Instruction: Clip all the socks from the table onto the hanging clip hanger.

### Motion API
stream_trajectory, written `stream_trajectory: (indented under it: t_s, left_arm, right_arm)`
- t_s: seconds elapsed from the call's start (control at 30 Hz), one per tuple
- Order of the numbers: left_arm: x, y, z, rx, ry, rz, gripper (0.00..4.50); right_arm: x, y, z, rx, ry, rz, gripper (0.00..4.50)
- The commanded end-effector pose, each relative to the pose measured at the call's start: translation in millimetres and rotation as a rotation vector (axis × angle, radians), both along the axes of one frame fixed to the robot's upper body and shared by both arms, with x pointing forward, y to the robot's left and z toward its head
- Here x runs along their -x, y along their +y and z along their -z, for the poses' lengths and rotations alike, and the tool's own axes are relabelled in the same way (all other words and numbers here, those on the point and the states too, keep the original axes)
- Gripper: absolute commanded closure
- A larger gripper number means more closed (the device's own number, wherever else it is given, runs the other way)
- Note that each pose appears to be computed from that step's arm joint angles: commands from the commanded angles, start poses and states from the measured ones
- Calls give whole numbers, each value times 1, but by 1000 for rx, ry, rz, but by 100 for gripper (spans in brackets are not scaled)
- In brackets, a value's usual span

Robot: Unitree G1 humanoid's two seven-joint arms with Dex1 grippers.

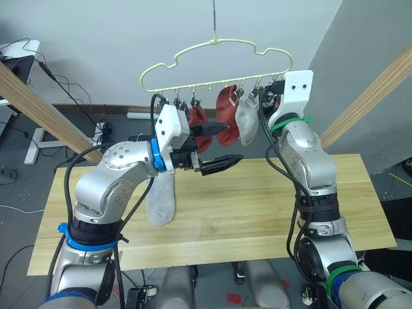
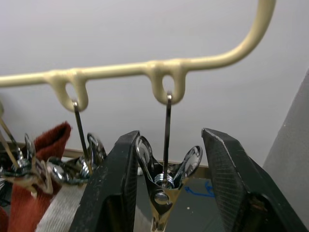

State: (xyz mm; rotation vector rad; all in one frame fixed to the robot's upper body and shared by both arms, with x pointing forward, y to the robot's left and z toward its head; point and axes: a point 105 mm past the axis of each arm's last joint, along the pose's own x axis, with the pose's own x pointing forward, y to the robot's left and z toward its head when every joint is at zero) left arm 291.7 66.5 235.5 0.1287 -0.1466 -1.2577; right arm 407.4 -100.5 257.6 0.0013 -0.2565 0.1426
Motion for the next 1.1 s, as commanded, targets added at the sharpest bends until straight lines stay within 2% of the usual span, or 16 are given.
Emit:
stream_trajectory:
  t_s: [0.03,0.63,0.7,0.83,0.93,1.1]
  left_arm:
    - [4,-2,-13,42,-30,13,0]
    - [-1,-3,-16,54,-36,2,0]
    - [-1,-3,-16,54,-36,0,0]
    - [-1,-3,-13,53,-35,-7,0]
    - [-2,-2,-9,41,-43,-34,0]
    - [-8,2,9,-18,-80,-147,0]
  right_arm:
    - [6,-1,-21,-43,-72,11,239]
    - [7,0,-22,-85,-64,19,239]
    - [7,1,-22,-87,-66,12,277]
    - [8,3,-24,-93,-69,-6,391]
    - [9,5,-25,-97,-70,-17,447]
    - [8,7,-26,-99,-72,-35,449]
